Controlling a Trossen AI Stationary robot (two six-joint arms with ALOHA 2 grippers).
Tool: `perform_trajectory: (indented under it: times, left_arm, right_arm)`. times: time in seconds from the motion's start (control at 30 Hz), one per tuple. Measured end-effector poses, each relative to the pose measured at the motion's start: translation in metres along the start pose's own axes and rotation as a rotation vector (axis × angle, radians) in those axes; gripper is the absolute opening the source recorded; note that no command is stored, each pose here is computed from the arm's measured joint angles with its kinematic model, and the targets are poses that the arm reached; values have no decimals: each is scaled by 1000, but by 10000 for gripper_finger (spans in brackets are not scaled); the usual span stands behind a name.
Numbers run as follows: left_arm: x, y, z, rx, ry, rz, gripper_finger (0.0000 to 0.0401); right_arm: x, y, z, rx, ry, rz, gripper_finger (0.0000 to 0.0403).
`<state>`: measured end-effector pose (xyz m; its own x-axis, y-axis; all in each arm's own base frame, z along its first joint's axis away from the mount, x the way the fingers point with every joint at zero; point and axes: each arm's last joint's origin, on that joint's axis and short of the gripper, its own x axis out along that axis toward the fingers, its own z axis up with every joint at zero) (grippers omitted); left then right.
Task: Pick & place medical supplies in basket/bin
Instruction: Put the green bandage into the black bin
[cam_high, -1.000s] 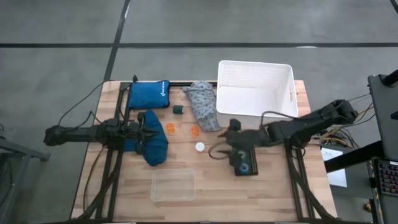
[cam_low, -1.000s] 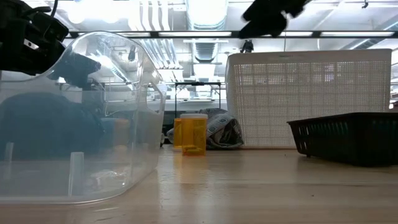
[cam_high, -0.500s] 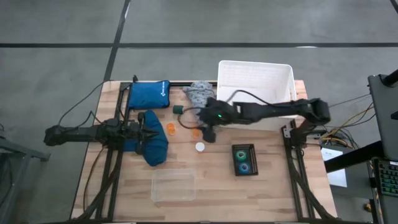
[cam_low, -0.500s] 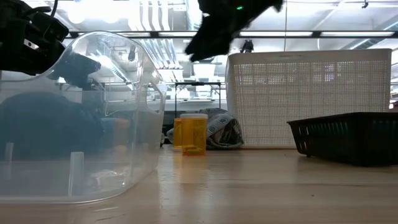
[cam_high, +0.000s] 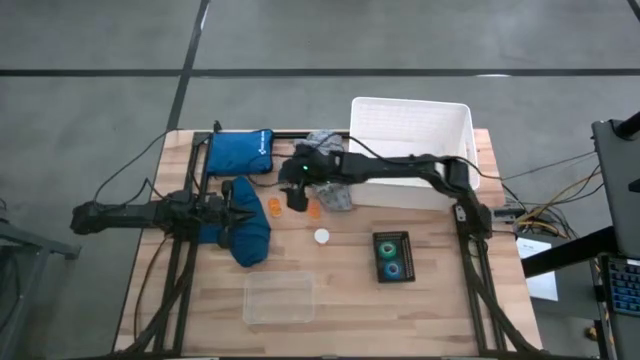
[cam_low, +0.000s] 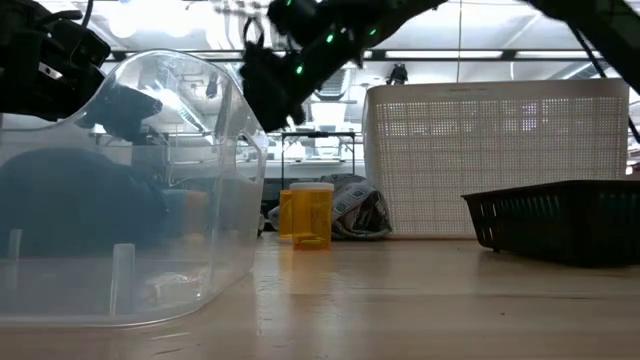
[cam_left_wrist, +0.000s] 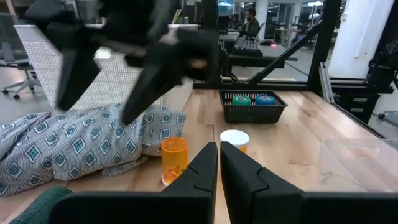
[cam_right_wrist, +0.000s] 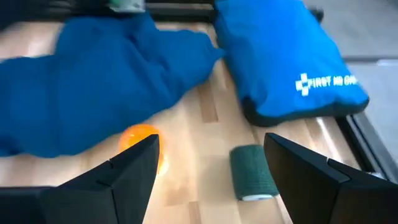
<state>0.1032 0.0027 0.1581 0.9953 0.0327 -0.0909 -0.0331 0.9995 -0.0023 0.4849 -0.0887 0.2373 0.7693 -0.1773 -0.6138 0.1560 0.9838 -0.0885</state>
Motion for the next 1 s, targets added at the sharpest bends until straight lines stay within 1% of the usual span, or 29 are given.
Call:
perform_trajectory:
  times: [0.2,0.3,0.37,0.5,0.67,0.87,1.0]
  left_arm:
    - [0,0,0,0,0,0,26]
    - [0,0,0,0,0,0,26]
    - [0,0,0,0,0,0,26]
    - [0,0,0,1,0,0,26]
    - [0,0,0,1,0,0,26]
    - [0,0,0,4,0,0,26]
    - [0,0,0,4,0,0,26]
  right_arm:
    - [28,-21,-7,55,88,-5,286]
    - [42,-31,-12,78,103,-20,286]
    - [49,-37,-17,99,113,-11,286]
    - [51,-45,-26,118,147,45,286]
    - [55,-51,-40,129,183,40,286]
    - [59,-54,-48,126,178,36,286]
    - [60,-56,-44,120,126,30,286]
